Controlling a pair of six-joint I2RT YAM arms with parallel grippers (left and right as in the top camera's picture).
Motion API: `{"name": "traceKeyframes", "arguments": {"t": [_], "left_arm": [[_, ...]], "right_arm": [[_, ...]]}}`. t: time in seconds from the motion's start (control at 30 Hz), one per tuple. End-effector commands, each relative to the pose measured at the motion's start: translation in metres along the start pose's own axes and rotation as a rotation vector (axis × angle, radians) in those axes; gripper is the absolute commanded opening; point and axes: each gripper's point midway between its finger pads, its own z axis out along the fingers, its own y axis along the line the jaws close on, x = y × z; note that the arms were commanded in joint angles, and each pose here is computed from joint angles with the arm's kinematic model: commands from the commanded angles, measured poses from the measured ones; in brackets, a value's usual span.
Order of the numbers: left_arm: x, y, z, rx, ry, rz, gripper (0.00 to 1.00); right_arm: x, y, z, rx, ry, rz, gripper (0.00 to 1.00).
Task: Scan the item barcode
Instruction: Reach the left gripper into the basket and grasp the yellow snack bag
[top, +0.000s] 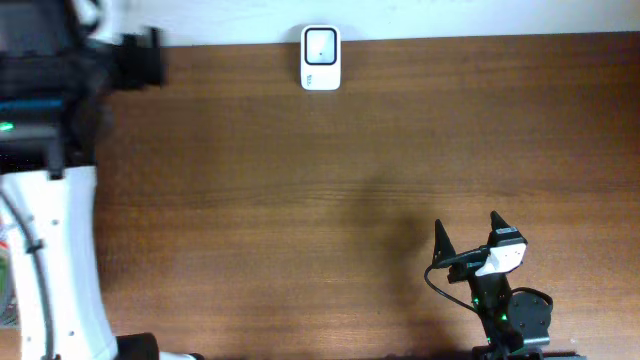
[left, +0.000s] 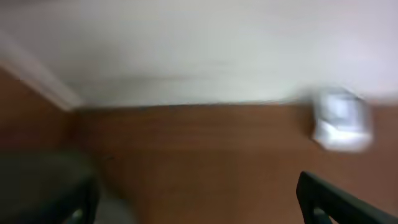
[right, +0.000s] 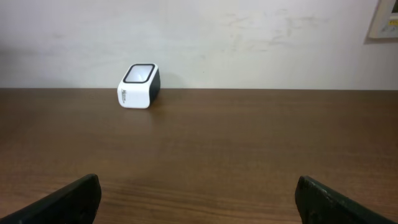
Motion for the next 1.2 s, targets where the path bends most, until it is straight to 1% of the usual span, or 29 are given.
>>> {"name": "traceKeyframes", "arguments": {"t": [0.0, 0.07, 0.1, 0.13, 0.17, 0.23, 0.3, 0.4, 0.57, 0.73, 0.8, 0.87, 1.1, 1.17], "left_arm": [[0.004, 0.122, -0.029, -0.412, -0.055, -0.358, 0.99], [0.026, 0.164, -0.032, -0.507, -0.017, -0.453, 1.00], [0.050, 0.193, -0.036, -0.581, 0.026, -0.571, 0.98], [0.073, 0.212, -0.040, -0.635, 0.070, -0.660, 0.98], [0.099, 0.232, -0.042, -0.675, 0.130, -0.749, 0.95], [0.138, 0.255, -0.037, -0.685, 0.235, -0.837, 0.87], [0.183, 0.277, -0.026, -0.701, 0.364, -0.917, 0.84], [0.235, 0.293, 0.000, -0.685, 0.513, -0.997, 0.84], [0.284, 0.296, 0.039, -0.652, 0.681, -0.978, 0.84], [0.330, 0.290, 0.068, -0.588, 0.832, -0.911, 0.84], [0.345, 0.288, 0.078, -0.581, 0.854, -0.911, 0.84], [0.364, 0.281, 0.095, -0.527, 0.874, -0.893, 0.84], [0.419, 0.263, 0.115, -0.515, 0.928, -0.900, 0.84], [0.430, 0.261, 0.117, -0.522, 0.937, -0.897, 0.70]], "right_arm": [[0.003, 0.003, 0.000, -0.013, 0.004, 0.004, 0.99], [0.002, 0.003, 0.000, -0.013, 0.003, 0.005, 0.99], [0.002, 0.003, 0.000, -0.013, 0.003, 0.005, 0.99], [0.002, 0.003, 0.000, -0.013, 0.003, 0.004, 0.99], [0.003, 0.003, 0.000, -0.013, 0.004, 0.004, 0.99], [0.002, 0.003, 0.000, -0.013, 0.003, 0.004, 0.99], [0.003, 0.003, 0.000, -0.013, 0.004, 0.004, 0.99], [0.002, 0.003, 0.000, -0.013, 0.003, 0.004, 0.99], [0.002, 0.003, 0.000, -0.013, 0.003, 0.005, 0.99], [0.003, 0.003, 0.000, -0.013, 0.004, 0.004, 0.99], [0.002, 0.003, 0.000, -0.013, 0.003, 0.004, 0.99], [0.002, 0.003, 0.000, -0.013, 0.003, 0.004, 0.99], [0.002, 0.003, 0.000, -0.013, 0.003, 0.004, 0.99], [0.002, 0.003, 0.000, -0.013, 0.003, 0.004, 0.99]]}}
